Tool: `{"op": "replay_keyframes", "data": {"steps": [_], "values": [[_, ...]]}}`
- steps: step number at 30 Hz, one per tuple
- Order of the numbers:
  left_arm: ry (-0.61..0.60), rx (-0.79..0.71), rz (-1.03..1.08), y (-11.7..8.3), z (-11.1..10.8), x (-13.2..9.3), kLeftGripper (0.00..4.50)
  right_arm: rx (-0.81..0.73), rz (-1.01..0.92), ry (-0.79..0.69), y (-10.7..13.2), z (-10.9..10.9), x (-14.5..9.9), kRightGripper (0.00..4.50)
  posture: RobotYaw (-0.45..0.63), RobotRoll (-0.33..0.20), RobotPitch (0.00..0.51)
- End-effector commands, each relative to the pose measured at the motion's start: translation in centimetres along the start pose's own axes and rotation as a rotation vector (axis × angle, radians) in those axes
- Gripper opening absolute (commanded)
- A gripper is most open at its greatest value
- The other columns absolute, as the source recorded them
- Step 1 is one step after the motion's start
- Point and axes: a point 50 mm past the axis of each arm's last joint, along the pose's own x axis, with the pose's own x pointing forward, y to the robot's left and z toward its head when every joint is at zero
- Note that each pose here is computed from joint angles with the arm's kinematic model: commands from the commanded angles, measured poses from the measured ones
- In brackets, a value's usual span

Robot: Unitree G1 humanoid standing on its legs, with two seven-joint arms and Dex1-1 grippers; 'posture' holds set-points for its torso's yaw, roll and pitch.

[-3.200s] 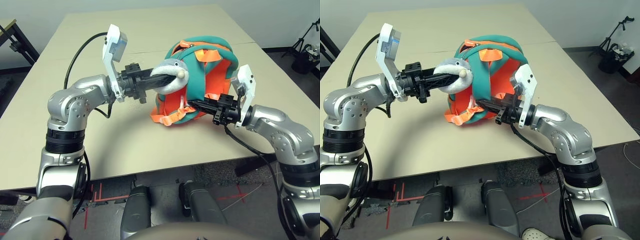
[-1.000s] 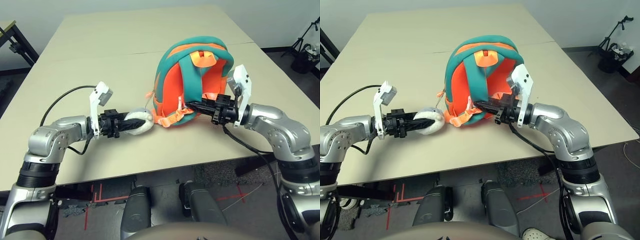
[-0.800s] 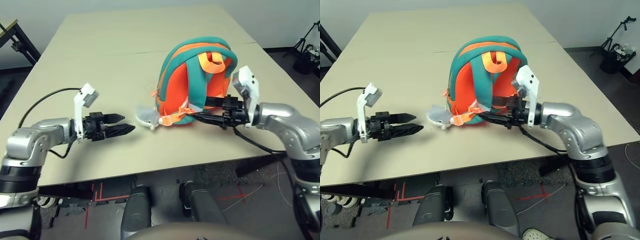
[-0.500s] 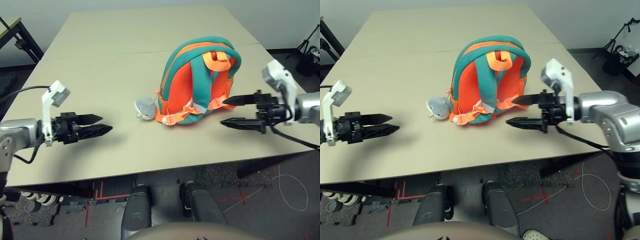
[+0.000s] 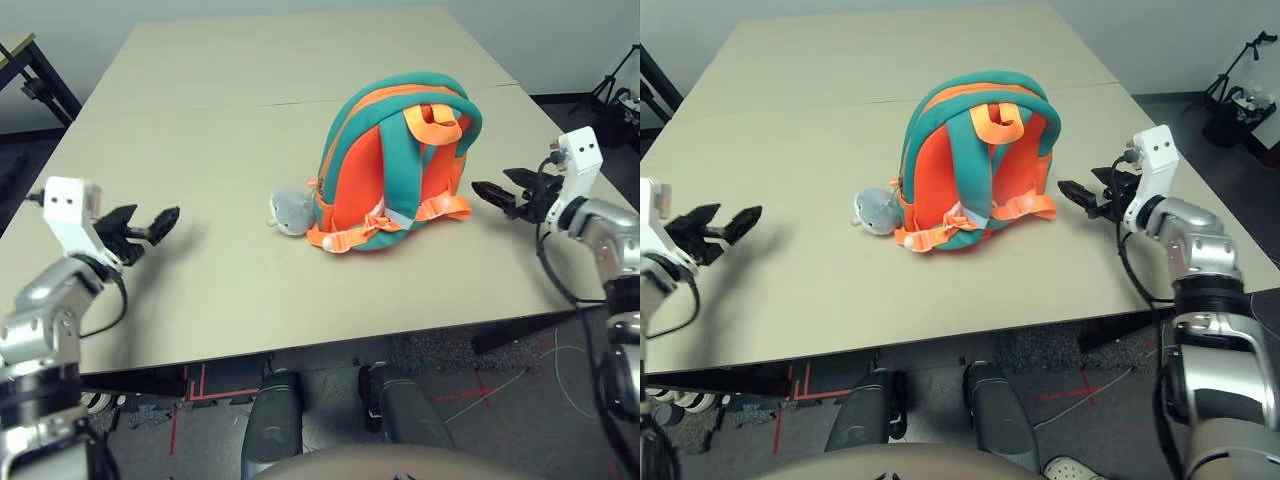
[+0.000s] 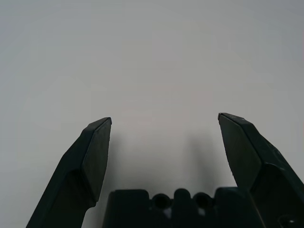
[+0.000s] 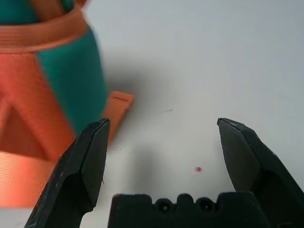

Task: Put the pencil case into the backpack and zip it.

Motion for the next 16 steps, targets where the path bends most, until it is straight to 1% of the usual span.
{"op": "replay_keyframes", "data": {"steps": [1,3,7,12,16], "values": [[-0.08,0.046,0.193,1.2,0.2,-0.6,4.5,0.03,-0.201,-0.093,-1.1,-0.2,0.4,4.46,0.02,0.0,0.1],[-0.116,0.076,0.265,1.7,0.4,-0.6,4.5,0.049,-0.264,-0.126,-1.2,-0.2,0.7,4.46,0.02,0.0,0.099],[-0.174,0.079,0.347,2.6,1.1,-0.5,4.5,0.073,-0.339,-0.152,-1.2,-0.6,1.0,4.46,0.02,0.0,0.096],[-0.203,0.08,0.334,2.6,1.6,0.8,4.5,0.099,-0.333,-0.169,-0.2,-1.1,1.8,4.46,0.02,0.0,0.095],[-0.22,0.07,0.351,2.6,1.6,1.3,4.5,0.11,-0.331,-0.179,0.4,-1.4,2.0,4.46,0.01,0.0,0.098]]}}
